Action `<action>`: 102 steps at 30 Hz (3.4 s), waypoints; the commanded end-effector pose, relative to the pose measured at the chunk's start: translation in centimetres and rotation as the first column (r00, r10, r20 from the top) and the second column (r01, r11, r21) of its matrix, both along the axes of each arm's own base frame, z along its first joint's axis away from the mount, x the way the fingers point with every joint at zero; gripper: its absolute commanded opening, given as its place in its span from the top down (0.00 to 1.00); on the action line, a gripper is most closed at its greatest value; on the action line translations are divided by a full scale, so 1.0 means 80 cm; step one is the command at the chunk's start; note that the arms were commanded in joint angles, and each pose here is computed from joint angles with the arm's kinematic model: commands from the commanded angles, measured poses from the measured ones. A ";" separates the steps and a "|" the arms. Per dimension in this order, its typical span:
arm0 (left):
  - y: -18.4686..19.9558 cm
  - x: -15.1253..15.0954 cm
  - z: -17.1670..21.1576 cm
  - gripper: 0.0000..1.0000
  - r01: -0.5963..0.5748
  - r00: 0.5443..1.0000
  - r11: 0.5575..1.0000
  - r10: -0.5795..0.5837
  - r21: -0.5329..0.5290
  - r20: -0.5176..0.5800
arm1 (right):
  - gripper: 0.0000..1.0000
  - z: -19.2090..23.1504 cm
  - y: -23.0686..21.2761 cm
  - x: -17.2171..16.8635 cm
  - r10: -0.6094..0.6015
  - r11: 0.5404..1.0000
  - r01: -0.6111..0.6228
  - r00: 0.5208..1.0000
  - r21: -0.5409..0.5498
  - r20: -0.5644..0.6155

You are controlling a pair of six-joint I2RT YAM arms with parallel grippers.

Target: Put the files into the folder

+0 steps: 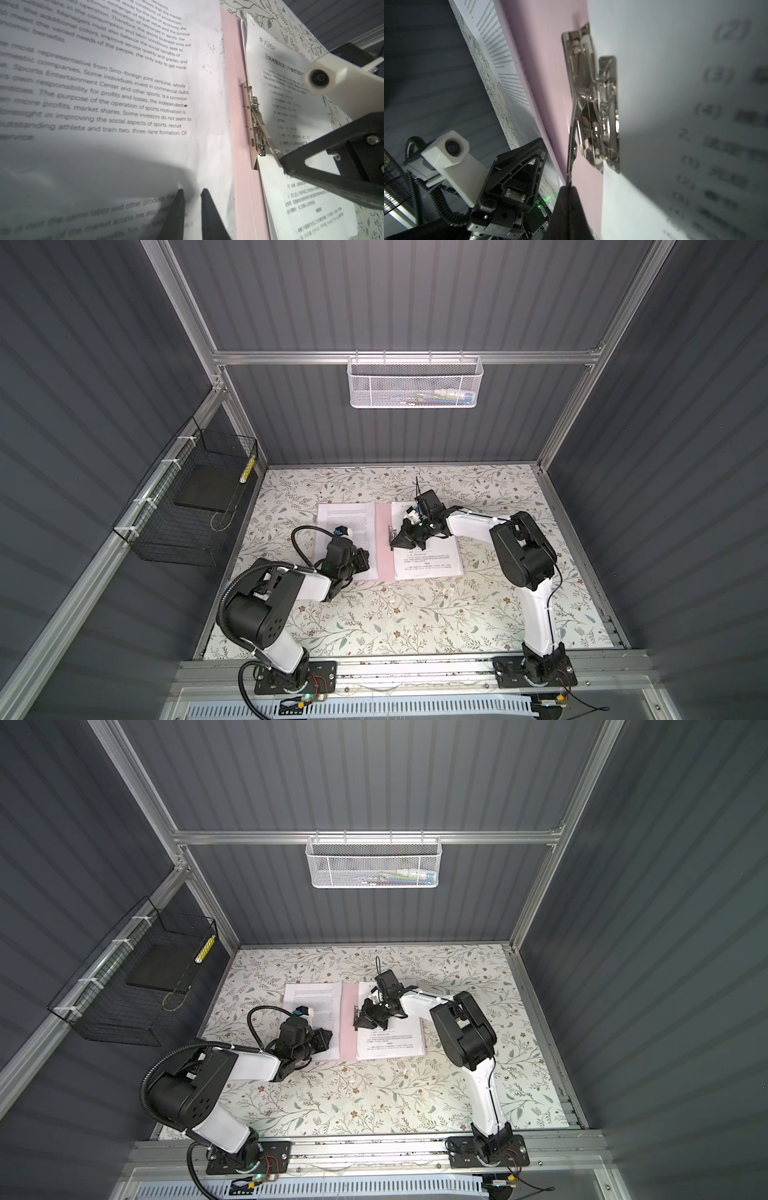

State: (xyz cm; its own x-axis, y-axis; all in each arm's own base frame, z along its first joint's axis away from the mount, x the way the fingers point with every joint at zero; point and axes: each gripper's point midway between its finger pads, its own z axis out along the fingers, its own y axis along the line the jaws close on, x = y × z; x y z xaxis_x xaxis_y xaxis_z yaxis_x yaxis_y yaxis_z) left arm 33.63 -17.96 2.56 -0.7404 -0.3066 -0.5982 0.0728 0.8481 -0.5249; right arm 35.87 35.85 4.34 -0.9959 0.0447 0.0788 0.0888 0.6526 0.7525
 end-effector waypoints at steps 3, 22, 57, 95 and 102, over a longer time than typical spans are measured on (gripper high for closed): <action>0.036 -0.046 -0.067 0.82 -0.046 0.978 0.992 0.068 0.114 -0.195 | 1.00 -0.080 -0.051 -0.023 0.013 0.967 -0.028 0.998 -0.254 -0.061; 0.028 -0.044 -0.079 0.82 -0.026 0.974 0.995 0.047 0.097 -0.223 | 1.00 -0.110 -0.046 -0.028 0.075 0.942 -0.101 0.993 -0.320 -0.095; 0.043 0.046 0.052 0.55 -0.056 0.991 0.990 0.071 0.125 -0.115 | 0.50 0.040 -0.164 0.043 -0.135 0.976 0.155 0.982 -0.154 0.128; 0.197 0.076 0.021 0.27 -0.287 0.942 0.958 0.282 -0.004 -0.180 | 0.55 -0.043 -0.219 0.041 -0.205 0.956 0.202 0.979 -0.213 0.006; 0.177 0.078 0.022 0.30 -0.255 0.958 0.954 0.227 -0.156 -0.177 | 0.55 -0.038 -0.214 0.044 -0.206 0.961 0.202 0.979 -0.190 0.001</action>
State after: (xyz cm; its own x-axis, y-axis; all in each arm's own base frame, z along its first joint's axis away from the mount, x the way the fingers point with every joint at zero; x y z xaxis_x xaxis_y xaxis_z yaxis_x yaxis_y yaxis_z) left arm 39.99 -2.31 4.41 -0.6965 -0.5612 -0.4471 -0.2516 0.7746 -0.5802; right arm 40.00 19.01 2.79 -0.9667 0.2548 0.0230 0.2090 0.7349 0.6452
